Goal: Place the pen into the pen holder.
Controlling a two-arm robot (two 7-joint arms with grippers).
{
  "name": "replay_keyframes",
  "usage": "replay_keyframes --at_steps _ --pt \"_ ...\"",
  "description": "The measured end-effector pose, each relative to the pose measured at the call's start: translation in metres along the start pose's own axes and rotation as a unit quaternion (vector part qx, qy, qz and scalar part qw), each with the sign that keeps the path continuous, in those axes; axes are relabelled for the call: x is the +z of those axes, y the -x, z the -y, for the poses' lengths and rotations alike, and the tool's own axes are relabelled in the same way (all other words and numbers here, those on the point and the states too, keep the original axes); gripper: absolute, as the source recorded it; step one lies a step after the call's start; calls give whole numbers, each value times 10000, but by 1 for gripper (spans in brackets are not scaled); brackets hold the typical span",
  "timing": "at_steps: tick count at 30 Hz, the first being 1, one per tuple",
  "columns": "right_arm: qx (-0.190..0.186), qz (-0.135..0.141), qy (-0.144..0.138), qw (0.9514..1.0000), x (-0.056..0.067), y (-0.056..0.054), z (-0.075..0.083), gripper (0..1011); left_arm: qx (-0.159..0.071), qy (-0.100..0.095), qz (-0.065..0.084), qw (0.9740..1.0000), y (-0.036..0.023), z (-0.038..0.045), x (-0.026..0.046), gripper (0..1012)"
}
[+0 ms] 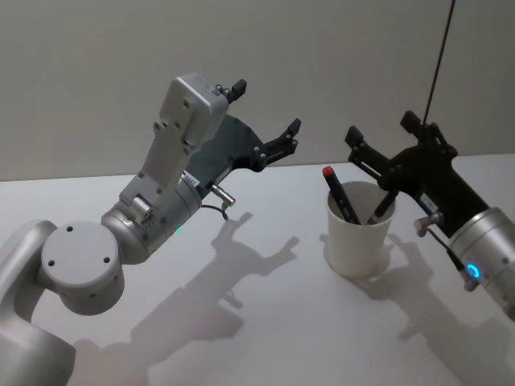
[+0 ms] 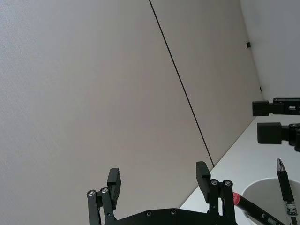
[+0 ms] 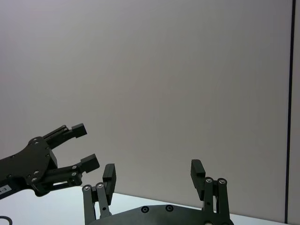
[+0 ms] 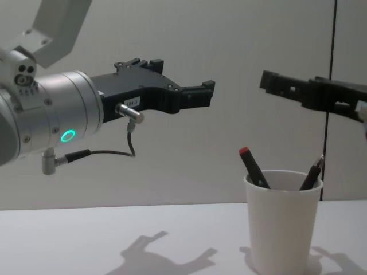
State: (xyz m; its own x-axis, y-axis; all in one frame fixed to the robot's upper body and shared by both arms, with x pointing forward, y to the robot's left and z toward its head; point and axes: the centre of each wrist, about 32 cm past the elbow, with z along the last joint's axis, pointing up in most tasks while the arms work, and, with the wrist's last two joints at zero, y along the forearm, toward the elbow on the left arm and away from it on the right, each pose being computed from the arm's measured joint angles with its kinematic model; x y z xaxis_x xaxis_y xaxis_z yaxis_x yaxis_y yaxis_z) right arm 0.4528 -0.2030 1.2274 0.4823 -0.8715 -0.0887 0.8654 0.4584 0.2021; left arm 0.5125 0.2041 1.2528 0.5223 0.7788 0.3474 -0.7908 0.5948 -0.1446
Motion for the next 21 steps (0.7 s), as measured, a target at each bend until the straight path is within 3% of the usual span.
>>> replay_keyframes --at_steps 10,16,21 --pt "-209 -163 -137 9996 132 -176 200 1001 0 0 0 10000 0 0 0 1001" --pt "-442 -114 -174 9988 262 -329 410 1001 0 0 0 10000 0 0 0 1001" --pt "-522 -93 -189 9984 320 -380 490 1001 0 0 0 10000 0 0 0 1001"
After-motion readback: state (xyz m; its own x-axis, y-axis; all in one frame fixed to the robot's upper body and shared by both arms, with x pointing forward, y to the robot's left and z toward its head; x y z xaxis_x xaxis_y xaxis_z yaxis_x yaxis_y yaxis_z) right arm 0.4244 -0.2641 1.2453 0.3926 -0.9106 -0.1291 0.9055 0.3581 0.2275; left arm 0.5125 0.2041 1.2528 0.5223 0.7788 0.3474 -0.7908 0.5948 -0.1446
